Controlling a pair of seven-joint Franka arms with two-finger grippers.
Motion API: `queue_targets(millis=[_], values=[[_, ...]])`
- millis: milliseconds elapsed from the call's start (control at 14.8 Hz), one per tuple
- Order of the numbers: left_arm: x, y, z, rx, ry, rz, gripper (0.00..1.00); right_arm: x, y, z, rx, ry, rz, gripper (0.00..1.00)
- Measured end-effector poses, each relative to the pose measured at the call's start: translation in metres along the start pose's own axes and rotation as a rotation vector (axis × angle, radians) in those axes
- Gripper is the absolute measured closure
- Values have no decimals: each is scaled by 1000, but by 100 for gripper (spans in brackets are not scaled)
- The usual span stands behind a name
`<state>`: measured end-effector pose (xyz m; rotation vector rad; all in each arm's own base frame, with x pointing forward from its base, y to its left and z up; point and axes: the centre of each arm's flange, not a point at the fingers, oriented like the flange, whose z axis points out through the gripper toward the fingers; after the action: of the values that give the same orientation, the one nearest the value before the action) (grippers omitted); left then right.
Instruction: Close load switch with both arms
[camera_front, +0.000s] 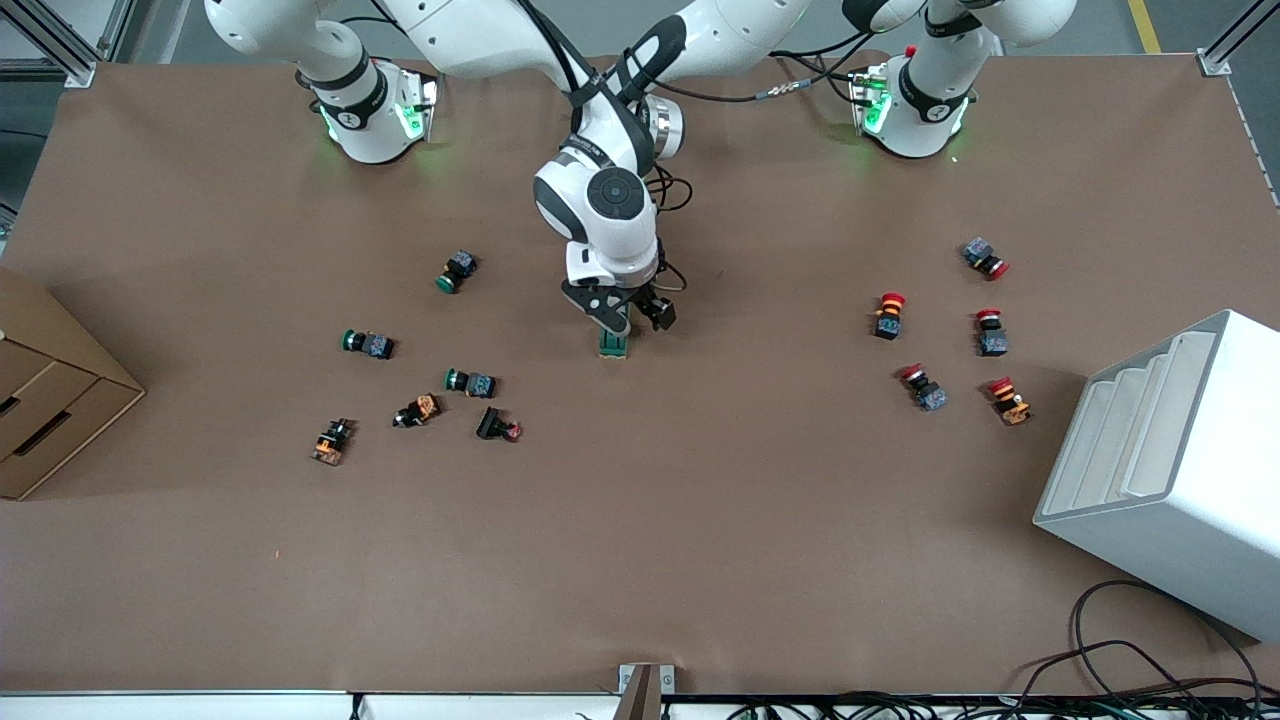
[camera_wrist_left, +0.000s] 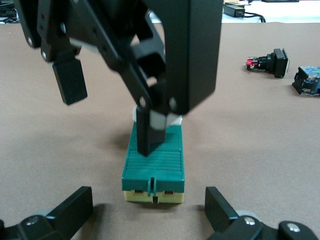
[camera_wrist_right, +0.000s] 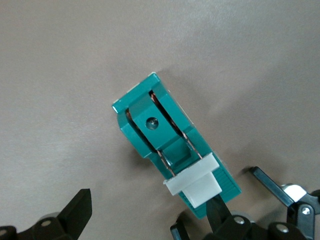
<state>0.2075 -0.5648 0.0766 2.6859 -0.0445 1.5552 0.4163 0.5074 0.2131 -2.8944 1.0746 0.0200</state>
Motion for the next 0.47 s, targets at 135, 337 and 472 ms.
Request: queue_targets(millis=[135,337,472], values=[[0,0,1,1,0,-2,0,9,-5,-11,18,1,14,0],[2,2,3,2,1,-11,0,36,-13,-20,53,11,38,0],[2,2,5,3,2,-14,0,44,-16,-24,63,12,48,0]])
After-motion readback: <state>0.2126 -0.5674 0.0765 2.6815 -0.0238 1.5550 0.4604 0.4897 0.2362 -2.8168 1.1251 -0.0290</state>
